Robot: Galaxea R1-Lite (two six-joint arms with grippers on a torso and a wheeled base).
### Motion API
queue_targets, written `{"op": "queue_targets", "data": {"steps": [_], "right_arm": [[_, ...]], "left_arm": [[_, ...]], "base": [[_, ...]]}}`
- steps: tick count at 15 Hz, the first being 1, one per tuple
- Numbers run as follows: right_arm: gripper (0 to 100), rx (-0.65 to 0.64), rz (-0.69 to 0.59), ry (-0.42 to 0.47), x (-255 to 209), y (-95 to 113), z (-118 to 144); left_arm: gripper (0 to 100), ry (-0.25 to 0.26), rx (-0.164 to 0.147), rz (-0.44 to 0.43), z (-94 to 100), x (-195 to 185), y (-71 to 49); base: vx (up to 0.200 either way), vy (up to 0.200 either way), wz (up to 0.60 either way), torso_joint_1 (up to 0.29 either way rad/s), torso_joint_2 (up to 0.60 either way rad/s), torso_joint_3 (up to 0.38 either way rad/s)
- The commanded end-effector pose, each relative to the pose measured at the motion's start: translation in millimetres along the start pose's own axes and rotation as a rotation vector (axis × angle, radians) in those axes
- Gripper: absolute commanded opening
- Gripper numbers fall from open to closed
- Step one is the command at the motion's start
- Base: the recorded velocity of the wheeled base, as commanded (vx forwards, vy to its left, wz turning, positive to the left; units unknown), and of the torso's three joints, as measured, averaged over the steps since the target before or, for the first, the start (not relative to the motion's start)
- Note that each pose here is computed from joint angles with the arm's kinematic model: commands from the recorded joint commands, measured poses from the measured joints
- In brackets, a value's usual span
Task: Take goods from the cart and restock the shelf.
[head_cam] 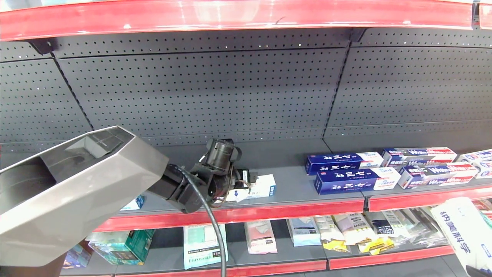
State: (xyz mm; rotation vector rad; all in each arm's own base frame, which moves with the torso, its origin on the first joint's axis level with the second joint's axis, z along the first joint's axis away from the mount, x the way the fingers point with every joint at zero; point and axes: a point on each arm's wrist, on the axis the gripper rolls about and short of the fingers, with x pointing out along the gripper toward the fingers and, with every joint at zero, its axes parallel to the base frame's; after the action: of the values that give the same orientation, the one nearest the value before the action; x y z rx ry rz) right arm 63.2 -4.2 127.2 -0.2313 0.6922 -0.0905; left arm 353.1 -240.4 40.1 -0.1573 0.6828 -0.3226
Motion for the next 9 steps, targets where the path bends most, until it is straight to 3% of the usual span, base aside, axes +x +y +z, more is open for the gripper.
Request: {"op": "queue_targets", "data": {"steps": [1, 9], "right_arm": [[0, -0.001, -0.001, 0.003, 0.3, 0.1, -0.3], [0, -0.001, -0.001, 0.003, 0.3, 0.1, -0.3]], "left_arm": [[100, 0.022, 0.002, 0.007, -5.4, -2.9, 2.8], [100, 0.037, 0.004, 0.01, -8.8, -9.5, 5.2]], "base": [[0.0, 0.0, 0.0, 0.0, 0.0, 0.0], [0.0, 0.0, 0.0, 0.0, 0.0, 0.0]]}}
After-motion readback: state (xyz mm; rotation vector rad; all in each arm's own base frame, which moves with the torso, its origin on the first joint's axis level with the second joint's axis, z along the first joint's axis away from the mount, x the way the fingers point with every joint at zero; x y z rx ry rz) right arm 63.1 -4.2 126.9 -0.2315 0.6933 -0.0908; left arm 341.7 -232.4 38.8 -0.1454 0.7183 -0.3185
